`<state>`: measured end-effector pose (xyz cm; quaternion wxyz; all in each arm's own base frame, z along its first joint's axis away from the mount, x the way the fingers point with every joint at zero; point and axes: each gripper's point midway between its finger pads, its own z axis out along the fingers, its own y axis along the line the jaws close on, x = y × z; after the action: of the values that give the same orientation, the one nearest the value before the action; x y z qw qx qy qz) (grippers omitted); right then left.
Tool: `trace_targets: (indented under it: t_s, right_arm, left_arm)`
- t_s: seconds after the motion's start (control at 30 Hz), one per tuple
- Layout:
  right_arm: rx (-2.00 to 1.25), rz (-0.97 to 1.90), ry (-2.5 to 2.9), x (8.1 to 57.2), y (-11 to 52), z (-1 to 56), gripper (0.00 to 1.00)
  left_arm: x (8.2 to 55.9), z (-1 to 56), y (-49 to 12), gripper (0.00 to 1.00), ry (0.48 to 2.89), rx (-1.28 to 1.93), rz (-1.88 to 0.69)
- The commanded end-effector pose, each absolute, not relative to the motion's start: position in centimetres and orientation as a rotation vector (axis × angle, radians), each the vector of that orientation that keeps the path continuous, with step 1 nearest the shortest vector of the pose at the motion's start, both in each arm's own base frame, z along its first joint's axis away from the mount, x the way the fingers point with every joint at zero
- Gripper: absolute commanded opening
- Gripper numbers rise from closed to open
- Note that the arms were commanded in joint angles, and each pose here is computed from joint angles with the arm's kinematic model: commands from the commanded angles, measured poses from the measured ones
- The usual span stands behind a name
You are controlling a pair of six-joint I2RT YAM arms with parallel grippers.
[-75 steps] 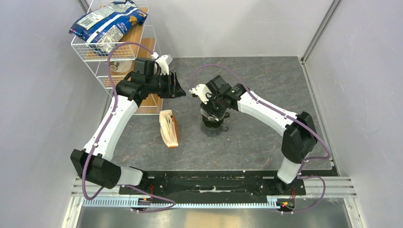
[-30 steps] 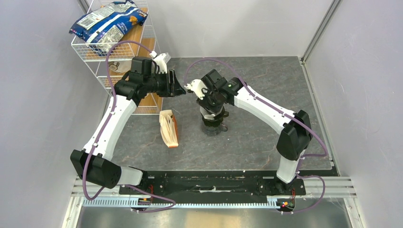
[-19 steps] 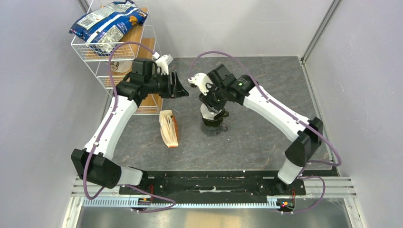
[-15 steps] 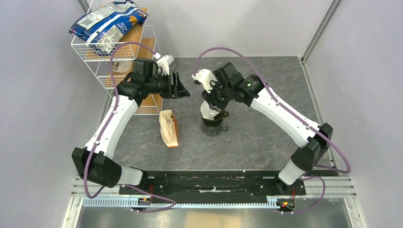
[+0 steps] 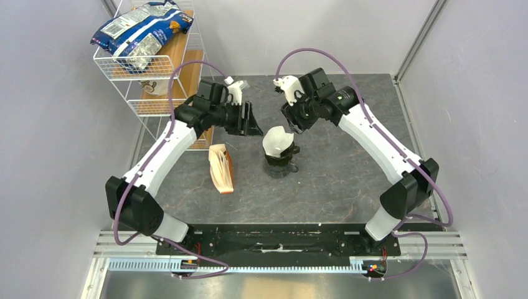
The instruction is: Place the coffee filter in the dripper
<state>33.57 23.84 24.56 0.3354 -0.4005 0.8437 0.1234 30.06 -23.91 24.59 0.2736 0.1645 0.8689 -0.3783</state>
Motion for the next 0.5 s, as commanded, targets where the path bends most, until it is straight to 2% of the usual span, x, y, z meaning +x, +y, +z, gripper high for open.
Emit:
trace_targets:
  t_s: [0.0, 0.2, 0.33, 0.47]
  right_arm:
    - [-1.047, 0.425, 2.190, 33.8, 25.1, 25.0, 0.53]
    - [-1.050, 0.496, 2.204, 33.3, 25.9, 24.6, 0.58]
    - [-1.052, 0.496, 2.214, 33.4, 26.0, 24.2, 0.53]
    - [-1.049, 0.492, 2.217, 33.4, 25.8, 24.2, 0.52]
  left_arm:
    - [30.0, 24.6, -25.5, 0.60, 2.302, 0.538, -0.988]
    - [30.8, 23.5, -27.2, 0.57, 2.316, 0.576, -0.953]
    - [31.1, 23.5, -28.2, 0.50, 2.308, 0.605, -0.957]
    - [31.3, 23.3, -28.8, 0.42, 2.305, 0.618, -0.957]
